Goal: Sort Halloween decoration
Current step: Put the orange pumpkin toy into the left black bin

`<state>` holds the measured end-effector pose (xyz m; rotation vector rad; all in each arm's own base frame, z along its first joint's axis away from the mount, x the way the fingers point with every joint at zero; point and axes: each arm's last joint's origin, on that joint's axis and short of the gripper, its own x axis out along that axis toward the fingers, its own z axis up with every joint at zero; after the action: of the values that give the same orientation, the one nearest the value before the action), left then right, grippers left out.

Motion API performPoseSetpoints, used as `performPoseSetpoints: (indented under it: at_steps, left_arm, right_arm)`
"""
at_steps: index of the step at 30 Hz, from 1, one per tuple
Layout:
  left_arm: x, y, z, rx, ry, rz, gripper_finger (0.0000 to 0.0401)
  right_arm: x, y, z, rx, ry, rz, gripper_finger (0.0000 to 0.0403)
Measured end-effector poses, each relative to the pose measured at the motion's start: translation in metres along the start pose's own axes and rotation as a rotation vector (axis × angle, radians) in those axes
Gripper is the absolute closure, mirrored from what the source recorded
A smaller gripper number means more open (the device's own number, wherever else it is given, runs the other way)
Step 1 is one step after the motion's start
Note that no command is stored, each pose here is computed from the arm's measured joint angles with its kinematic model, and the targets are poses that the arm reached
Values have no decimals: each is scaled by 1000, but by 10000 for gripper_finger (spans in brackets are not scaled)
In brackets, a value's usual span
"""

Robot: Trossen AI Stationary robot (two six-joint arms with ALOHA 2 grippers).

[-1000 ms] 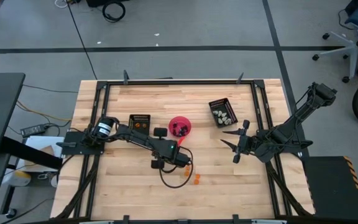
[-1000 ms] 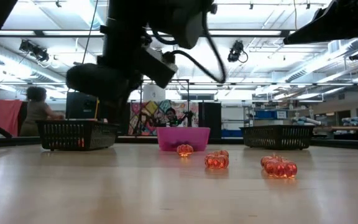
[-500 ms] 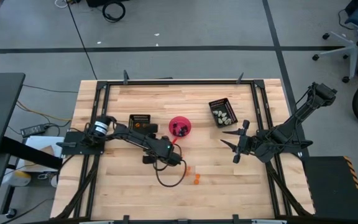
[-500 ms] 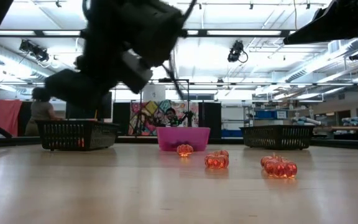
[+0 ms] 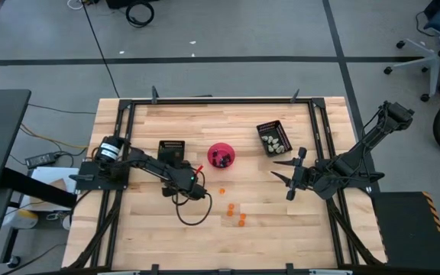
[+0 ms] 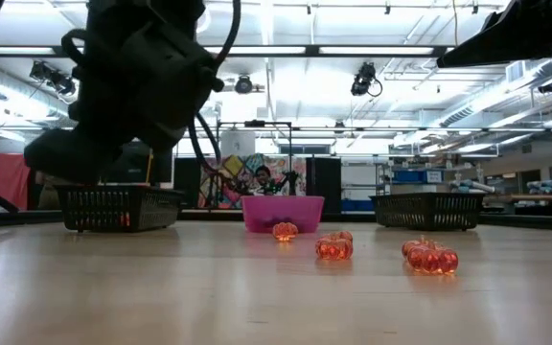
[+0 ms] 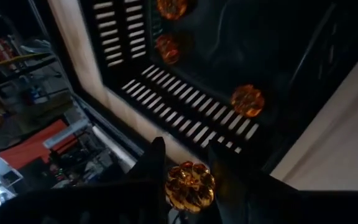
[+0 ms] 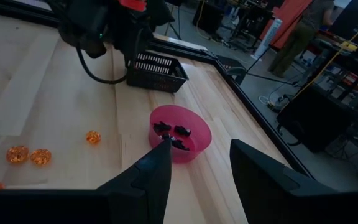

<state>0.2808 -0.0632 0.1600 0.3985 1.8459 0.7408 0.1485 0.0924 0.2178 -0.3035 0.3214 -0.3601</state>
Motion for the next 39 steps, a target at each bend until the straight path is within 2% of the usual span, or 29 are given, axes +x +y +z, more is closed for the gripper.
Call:
performPoseSetpoints:
  at_steps: [4, 13, 16, 21, 27, 32, 36, 39]
  left_arm:
    - [3, -4, 2, -21, -26, -21, 308]
    - [4, -4, 1, -14, -15, -12, 237]
    - [4, -1, -3, 1, 12, 22, 223]
    - [2, 6, -5, -58, -7, 128, 225]
    - [-13, 12, 5, -149, -153, 180, 235]
    - [-36, 13, 14, -191, -359, 234, 237]
    - [-54, -4, 25, -106, -528, 180, 237]
    - [-67, -22, 34, -7, -661, 84, 237]
  right_arm:
    - [0, 0, 0, 0, 0, -1, 236]
    - [0, 0, 0, 0, 0, -1, 236]
    - [0, 0, 0, 0, 0, -1, 236]
    - [0, 0, 0, 0, 0, -1, 236]
    - [0, 0, 0, 0, 0, -3, 236]
    - [0, 0, 0, 0, 0, -3, 236]
    - [0, 0, 0, 0, 0, -3, 236]
    - [0, 0, 0, 0, 1, -3, 236]
